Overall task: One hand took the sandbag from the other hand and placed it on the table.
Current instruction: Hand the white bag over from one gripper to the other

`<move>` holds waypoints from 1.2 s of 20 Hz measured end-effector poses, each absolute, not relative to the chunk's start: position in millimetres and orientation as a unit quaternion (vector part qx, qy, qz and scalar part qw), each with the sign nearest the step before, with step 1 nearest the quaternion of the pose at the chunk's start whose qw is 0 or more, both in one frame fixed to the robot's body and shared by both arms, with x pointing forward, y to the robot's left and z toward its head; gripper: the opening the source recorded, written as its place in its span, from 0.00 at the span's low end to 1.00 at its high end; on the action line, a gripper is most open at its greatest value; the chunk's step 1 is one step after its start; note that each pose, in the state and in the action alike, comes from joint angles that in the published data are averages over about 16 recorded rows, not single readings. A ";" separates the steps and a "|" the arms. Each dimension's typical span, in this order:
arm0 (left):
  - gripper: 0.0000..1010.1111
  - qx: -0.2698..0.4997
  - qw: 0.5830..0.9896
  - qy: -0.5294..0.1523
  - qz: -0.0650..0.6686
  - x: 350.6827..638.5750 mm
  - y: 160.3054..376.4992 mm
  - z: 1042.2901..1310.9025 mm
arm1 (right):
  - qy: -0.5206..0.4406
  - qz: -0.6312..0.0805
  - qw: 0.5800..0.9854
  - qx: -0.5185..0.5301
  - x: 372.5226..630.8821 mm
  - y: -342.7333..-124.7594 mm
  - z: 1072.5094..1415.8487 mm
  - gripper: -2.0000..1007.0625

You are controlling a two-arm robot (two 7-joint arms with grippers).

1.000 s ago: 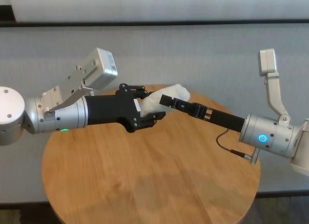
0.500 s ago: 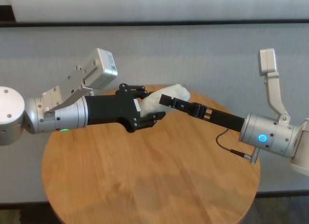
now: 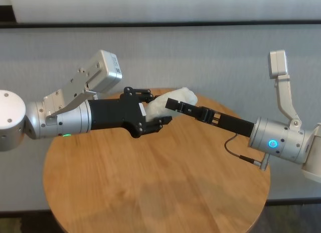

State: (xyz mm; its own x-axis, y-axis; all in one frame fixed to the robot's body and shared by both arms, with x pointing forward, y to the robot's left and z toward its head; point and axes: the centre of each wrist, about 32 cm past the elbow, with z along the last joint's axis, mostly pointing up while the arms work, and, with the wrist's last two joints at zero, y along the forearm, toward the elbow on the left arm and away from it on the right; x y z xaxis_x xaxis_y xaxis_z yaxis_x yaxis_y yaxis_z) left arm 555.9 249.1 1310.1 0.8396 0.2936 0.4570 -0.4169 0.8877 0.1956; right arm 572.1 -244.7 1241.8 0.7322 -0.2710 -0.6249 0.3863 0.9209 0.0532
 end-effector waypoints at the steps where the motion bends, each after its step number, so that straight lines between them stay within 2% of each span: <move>1: 0.51 0.145 0.948 -0.212 0.187 555.9 249.1 1310.1 | 0.320 -0.177 0.926 0.090 572.1 -244.7 1241.8 0.95; 15: 0.51 0.145 0.948 -0.212 0.187 555.9 249.1 1310.0 | 0.319 -0.177 0.927 0.090 571.8 -244.9 1242.1 0.64; 24: 0.51 0.145 0.948 -0.212 0.187 555.9 249.1 1310.0 | 0.319 -0.177 0.927 0.090 571.8 -245.0 1242.1 0.57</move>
